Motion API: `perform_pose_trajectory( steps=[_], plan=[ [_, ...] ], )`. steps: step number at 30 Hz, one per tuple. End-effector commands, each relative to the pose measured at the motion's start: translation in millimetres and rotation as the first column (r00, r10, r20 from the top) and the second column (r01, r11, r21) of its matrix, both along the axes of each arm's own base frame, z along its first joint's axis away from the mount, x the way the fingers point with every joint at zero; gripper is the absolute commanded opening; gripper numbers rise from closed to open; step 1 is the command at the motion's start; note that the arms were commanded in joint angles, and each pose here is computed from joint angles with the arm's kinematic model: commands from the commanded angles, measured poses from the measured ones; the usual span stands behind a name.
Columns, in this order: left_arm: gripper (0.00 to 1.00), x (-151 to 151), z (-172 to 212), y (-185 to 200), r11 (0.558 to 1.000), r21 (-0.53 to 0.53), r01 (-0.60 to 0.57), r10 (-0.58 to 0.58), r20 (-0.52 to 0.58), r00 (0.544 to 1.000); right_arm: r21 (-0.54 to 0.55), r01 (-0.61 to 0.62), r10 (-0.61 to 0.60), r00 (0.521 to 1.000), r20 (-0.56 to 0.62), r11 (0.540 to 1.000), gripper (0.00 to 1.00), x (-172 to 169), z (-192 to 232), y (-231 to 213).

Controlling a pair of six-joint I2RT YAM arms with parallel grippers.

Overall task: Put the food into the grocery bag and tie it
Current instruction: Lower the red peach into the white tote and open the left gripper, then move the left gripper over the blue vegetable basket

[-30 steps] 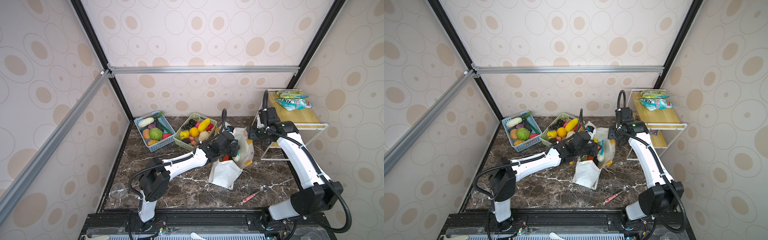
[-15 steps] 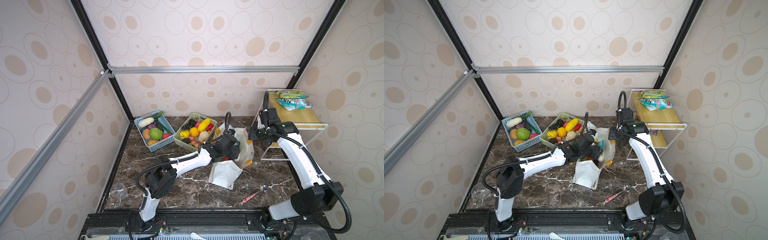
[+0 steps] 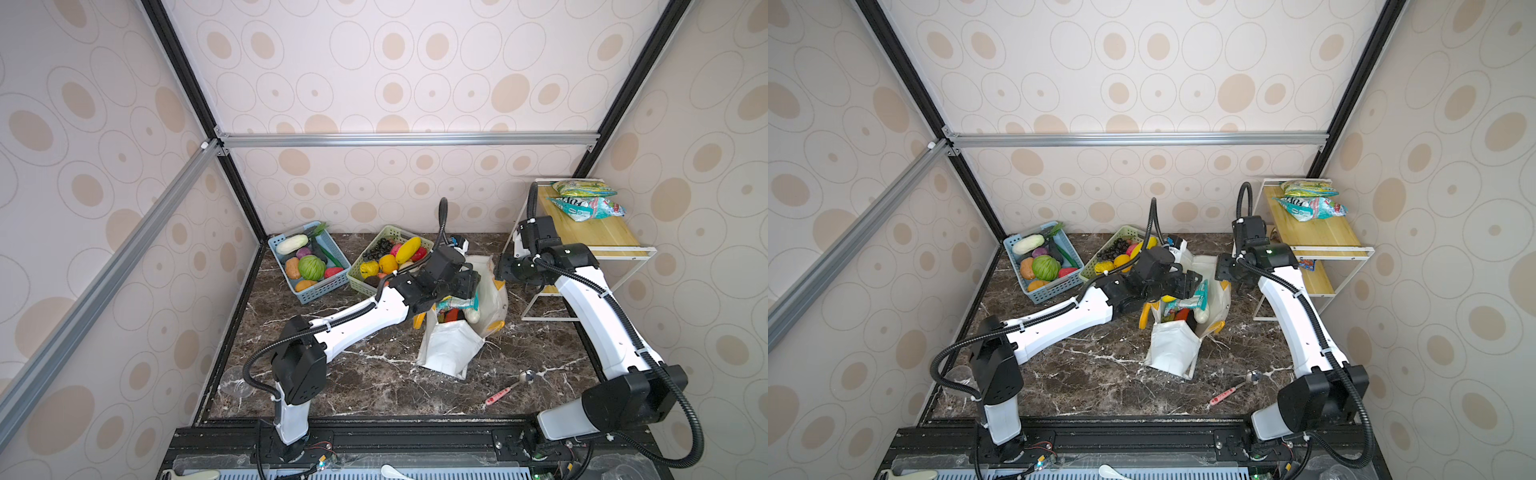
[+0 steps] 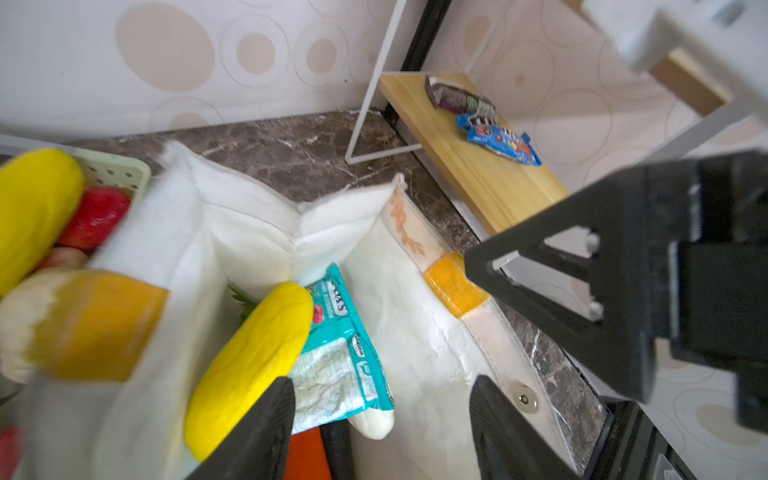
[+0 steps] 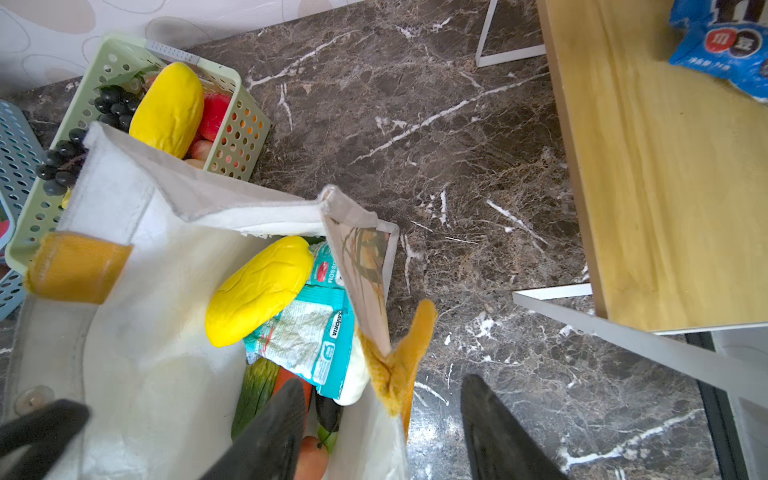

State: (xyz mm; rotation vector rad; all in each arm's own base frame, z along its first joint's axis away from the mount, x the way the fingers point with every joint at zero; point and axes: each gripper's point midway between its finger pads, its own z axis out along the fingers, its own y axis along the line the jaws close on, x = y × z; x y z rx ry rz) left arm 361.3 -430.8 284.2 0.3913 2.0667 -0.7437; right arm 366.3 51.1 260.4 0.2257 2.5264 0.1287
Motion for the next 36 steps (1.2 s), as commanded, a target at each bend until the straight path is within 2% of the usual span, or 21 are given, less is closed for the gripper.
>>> perform_pose_trajectory(
  steps=[1,6,11,24,27,33,36],
  plan=[
    [0.67,20,34,40,0.995,0.010,-0.098,0.097,0.073,0.993,0.014,-0.015,0.014,1.000,0.023,1.000,0.63,-5,10,2],
    [0.67,41,33,93,0.973,0.054,-0.225,0.219,0.087,0.972,0.018,-0.027,0.026,0.999,0.036,0.999,0.63,-5,16,6],
    [0.65,57,18,145,0.926,0.123,-0.357,0.347,0.096,0.933,0.018,-0.048,0.047,0.998,0.047,0.999,0.63,-4,21,14],
    [0.64,80,-41,248,0.789,0.279,-0.548,0.551,0.074,0.831,0.001,-0.110,0.109,0.990,0.086,0.994,0.63,-1,39,40],
    [0.65,83,-50,273,0.743,0.318,-0.589,0.597,0.083,0.798,0.001,-0.147,0.146,0.984,0.105,0.989,0.63,-3,45,56],
    [0.66,88,-64,331,0.616,0.414,-0.670,0.697,0.111,0.709,-0.010,-0.221,0.220,0.966,0.132,0.975,0.63,-2,52,88],
    [0.67,90,-69,360,0.578,0.420,-0.700,0.738,0.098,0.668,-0.016,-0.248,0.248,0.959,0.134,0.969,0.63,-2,53,100]
  ],
)
